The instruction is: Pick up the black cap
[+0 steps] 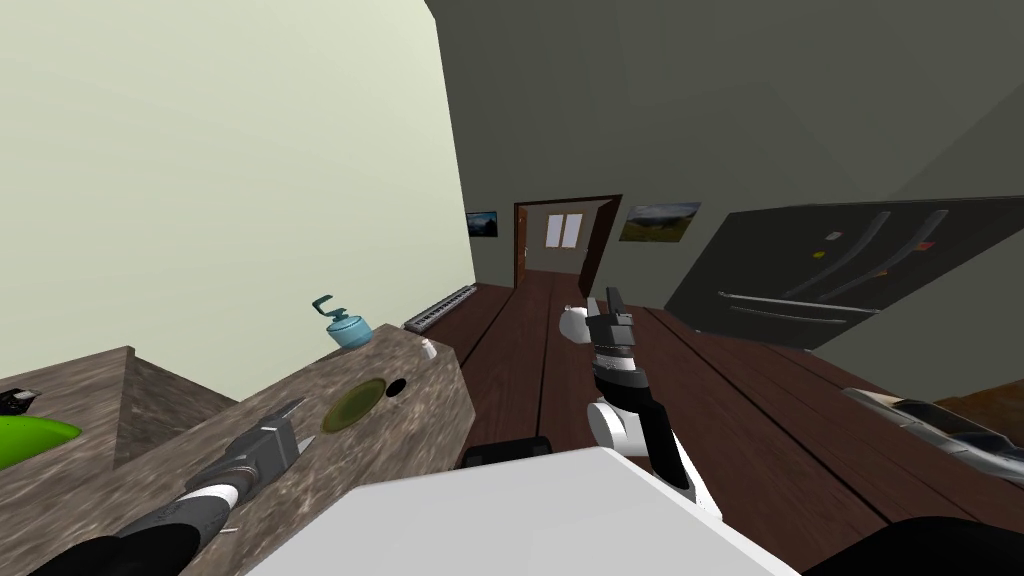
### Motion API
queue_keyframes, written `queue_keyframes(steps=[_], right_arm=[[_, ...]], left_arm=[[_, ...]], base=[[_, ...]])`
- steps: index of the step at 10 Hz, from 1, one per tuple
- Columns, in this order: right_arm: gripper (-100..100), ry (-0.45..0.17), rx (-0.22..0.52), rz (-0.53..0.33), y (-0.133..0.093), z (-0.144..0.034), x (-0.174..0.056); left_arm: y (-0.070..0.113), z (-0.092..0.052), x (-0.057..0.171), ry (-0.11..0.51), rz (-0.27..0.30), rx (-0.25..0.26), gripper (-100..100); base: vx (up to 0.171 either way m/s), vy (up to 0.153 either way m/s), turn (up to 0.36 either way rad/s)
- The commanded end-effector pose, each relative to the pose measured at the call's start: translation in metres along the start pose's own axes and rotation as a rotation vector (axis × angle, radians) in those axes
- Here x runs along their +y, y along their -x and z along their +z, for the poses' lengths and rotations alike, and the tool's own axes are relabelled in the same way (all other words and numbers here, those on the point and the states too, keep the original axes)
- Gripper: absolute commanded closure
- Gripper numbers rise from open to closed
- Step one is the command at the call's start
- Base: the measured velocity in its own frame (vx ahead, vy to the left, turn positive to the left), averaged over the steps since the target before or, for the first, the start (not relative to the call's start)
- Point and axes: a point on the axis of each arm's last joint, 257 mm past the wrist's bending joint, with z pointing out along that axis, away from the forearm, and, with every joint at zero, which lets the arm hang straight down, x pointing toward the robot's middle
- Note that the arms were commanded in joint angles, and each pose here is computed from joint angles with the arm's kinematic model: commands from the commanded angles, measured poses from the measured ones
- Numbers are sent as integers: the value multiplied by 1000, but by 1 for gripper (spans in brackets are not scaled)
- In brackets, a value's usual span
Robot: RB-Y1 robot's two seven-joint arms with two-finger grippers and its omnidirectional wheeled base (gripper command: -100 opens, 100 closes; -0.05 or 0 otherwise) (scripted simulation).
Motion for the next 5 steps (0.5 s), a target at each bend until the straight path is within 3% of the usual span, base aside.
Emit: queue_keyframes(steps=[1, 5], right_arm=[[0, 0, 0, 0, 0, 0, 0], [0, 0, 0, 0, 0, 0, 0]], left_arm=[[1, 1, 6, 26, -2, -3, -100], [13, -5, 32, 152, -20, -16, -100]], base=[[27, -10, 1], [60, -31, 7]])
